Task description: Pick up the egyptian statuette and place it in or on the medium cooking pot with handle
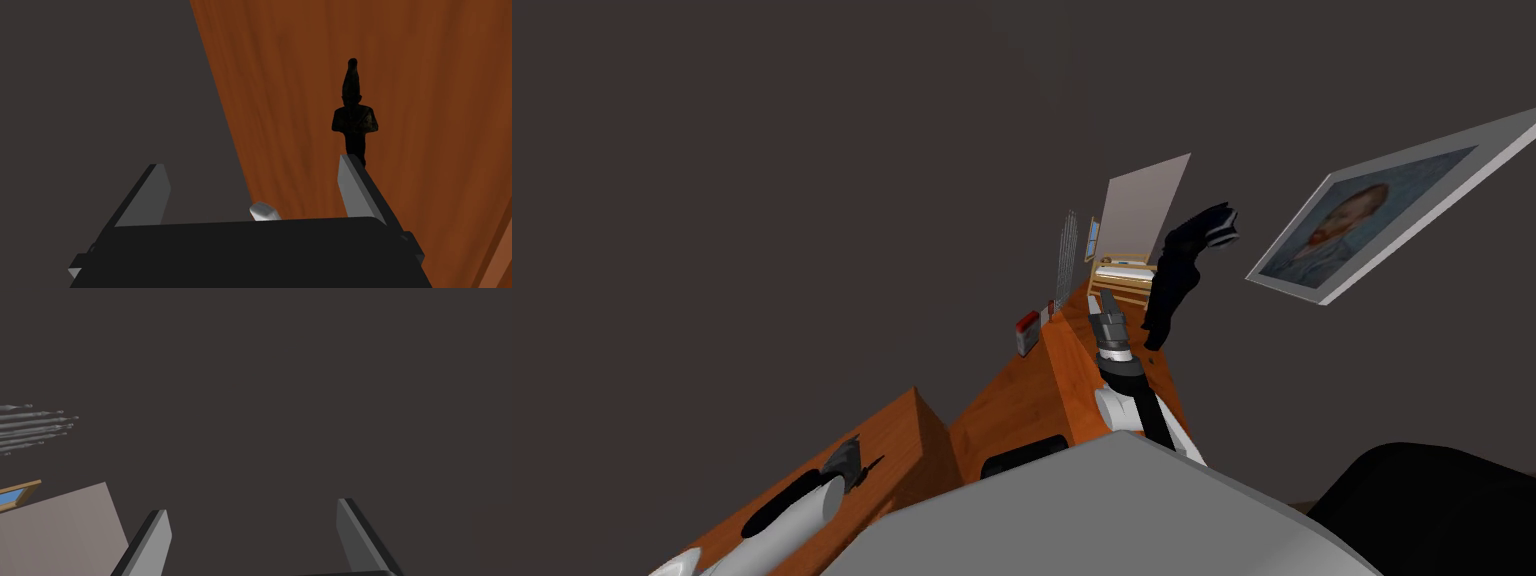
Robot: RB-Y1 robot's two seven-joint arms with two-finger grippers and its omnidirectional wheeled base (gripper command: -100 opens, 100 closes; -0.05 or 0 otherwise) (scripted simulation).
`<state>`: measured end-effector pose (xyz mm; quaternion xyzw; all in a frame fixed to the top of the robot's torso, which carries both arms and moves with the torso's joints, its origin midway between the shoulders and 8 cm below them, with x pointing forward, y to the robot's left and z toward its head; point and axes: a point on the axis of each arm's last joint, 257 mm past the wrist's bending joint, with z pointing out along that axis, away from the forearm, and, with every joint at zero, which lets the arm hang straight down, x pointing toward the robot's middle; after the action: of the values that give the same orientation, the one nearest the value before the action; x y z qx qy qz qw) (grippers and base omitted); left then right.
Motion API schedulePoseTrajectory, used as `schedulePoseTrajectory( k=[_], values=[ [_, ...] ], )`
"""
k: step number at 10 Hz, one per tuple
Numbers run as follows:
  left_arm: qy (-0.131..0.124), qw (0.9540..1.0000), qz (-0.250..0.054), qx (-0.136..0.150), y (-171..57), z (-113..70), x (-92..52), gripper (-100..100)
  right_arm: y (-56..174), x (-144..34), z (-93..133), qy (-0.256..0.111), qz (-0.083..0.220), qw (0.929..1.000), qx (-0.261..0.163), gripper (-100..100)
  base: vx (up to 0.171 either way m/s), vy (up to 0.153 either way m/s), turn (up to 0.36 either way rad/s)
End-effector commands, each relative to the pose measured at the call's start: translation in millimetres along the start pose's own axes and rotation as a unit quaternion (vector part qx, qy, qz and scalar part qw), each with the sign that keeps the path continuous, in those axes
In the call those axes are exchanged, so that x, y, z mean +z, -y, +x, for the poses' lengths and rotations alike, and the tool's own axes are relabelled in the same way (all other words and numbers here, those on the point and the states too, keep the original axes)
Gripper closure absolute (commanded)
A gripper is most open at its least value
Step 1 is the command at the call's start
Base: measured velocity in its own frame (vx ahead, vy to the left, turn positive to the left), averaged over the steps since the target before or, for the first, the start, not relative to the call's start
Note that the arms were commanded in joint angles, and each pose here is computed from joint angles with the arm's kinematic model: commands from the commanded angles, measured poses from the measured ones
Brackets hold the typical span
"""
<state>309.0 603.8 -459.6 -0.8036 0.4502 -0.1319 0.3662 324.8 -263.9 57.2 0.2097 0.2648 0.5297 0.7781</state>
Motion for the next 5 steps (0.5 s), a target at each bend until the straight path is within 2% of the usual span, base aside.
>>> schedulePoseTrajectory(
  k=[1,3,4,5],
  values=[
    [0.007,0.9991,-0.038,-0.019,-25.2,-12.0,1.2,-100,0.0,0.0,0.0,0.0,0.0,1.0,0.0,0,0.081,0.023,-0.064],
    [0.007,0.9987,-0.046,-0.019,-29.3,-12.0,0.9,-100,0.0,0.0,0.0,0.0,0.0,1.0,0.0,0,0.05,0.022,-0.01],
    [0.013,0.9962,-0.078,-0.036,-50.8,-21.6,1.1,-100,0.0,0.0,0.0,0.0,0.0,1.0,0.0,0,0.05,0.019,-0.056],
    [0.013,0.996,-0.081,-0.036,-52.0,-21.5,0.9,-100,0.0,0.0,0.0,0.0,0.0,1.0,0.0,0,0.056,0.023,-0.036]
  ],
)
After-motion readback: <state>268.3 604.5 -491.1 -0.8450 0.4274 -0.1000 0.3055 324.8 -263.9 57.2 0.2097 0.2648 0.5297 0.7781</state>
